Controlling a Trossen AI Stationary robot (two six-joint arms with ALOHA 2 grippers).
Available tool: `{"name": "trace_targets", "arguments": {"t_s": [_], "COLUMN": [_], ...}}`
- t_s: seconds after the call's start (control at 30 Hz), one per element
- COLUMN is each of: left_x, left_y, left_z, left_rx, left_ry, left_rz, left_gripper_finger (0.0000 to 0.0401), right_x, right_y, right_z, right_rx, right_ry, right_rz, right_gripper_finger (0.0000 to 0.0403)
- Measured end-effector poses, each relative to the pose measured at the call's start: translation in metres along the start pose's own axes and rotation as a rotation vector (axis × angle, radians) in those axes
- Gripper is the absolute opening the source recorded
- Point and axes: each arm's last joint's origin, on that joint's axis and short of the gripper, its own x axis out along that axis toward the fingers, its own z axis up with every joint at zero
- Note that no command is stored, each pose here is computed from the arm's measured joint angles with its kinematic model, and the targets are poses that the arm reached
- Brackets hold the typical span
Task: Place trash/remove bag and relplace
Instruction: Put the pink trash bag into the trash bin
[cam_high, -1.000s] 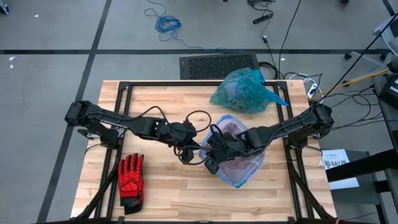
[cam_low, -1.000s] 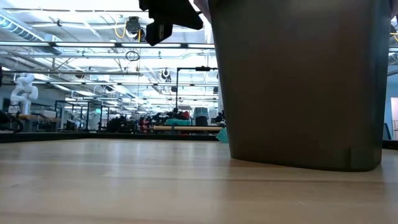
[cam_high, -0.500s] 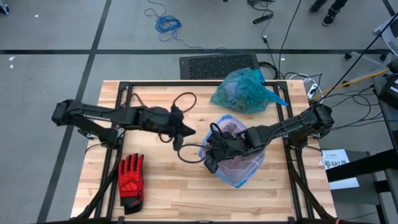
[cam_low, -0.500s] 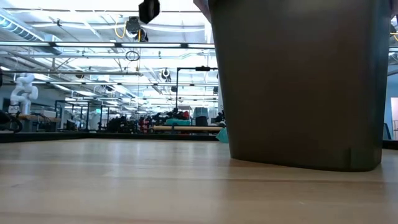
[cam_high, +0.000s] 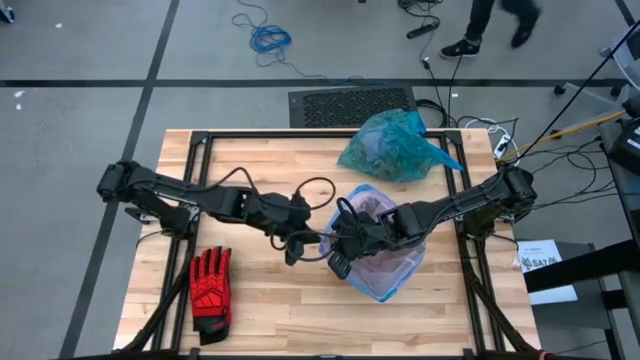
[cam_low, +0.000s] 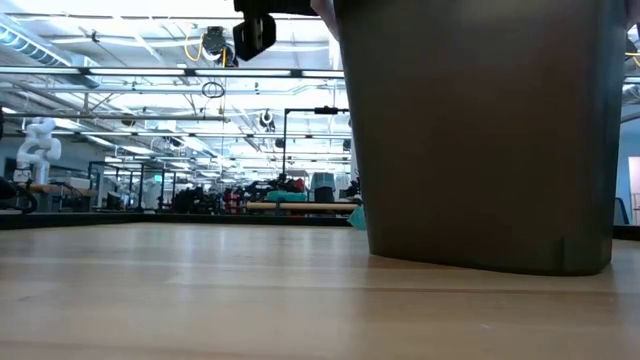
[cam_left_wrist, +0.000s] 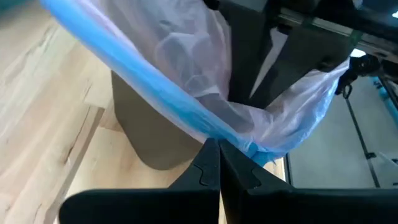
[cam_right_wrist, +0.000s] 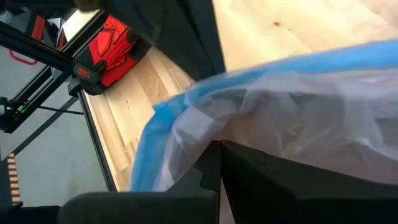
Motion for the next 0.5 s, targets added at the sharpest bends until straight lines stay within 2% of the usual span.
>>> {"name": "trace_targets", "arguments": {"t_s": [0.33, 0.5], "left_x": [0.022, 0.027], "left_y": [0.010, 0.027], "left_z": [-0.008, -0.018], "left_rx": [0.039, 0.014], "left_ry": [0.058, 0.115], "left_rz": [0.029, 0.090], "left_gripper_finger": [0.0000, 0.0000], "right_x": [0.001, 0.001], "right_y": [-0.004, -0.005], "right_z": [0.006, 0.006], "right_rx": [0.005, 0.005], "right_ry": [-0.009, -0.007], "right_rz": [-0.010, -0.009], "right_gripper_finger": [0.0000, 0.0000]}}
